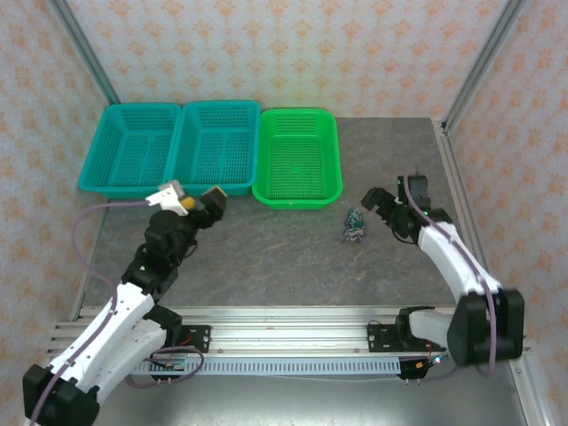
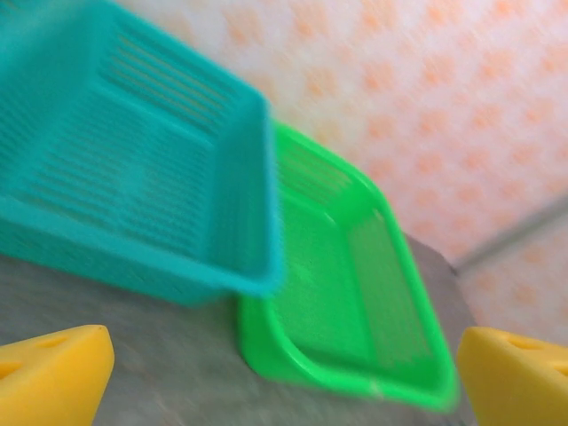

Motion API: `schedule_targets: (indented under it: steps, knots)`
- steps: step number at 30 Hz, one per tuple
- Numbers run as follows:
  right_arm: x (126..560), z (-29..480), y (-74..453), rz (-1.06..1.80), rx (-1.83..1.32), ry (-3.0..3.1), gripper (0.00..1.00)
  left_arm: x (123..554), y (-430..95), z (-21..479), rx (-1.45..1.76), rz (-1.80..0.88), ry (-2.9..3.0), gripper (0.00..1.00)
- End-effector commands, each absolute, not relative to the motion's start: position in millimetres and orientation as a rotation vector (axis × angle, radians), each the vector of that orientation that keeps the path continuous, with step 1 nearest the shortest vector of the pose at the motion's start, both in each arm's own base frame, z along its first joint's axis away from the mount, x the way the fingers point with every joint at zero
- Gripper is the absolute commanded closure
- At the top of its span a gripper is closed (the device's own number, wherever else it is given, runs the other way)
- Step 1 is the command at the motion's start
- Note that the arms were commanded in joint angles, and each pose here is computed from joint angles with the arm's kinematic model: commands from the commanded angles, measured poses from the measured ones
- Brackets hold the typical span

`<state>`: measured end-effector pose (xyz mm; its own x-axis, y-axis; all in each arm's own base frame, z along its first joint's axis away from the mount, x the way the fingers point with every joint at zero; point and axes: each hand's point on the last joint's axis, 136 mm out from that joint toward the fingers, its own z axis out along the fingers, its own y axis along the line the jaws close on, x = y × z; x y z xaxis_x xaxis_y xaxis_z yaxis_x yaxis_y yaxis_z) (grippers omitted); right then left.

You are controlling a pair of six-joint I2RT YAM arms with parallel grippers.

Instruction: Untangle the cables

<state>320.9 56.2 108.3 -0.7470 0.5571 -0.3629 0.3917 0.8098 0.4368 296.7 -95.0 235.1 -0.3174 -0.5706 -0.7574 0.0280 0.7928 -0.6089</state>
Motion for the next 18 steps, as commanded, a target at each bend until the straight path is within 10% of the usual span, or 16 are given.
schedule_targets:
  steps: [1,5,13,18]
  knots:
    - [316,82,86,0.506,0.595,2.701,0.01,281,-142,221,-0.378,-0.768,1.946,0.00]
    - [333,57,100,0.472,0.573,2.723,0.01,273,-189,211,-0.243,-0.807,2.034,0.00]
    - [320,48,90,0.346,0.510,2.753,0.90,275,-213,200,-0.161,-0.754,2.092,0.00]
    - [289,76,117,0.536,0.440,2.716,1.00,277,-205,201,-0.142,-0.662,2.112,0.00]
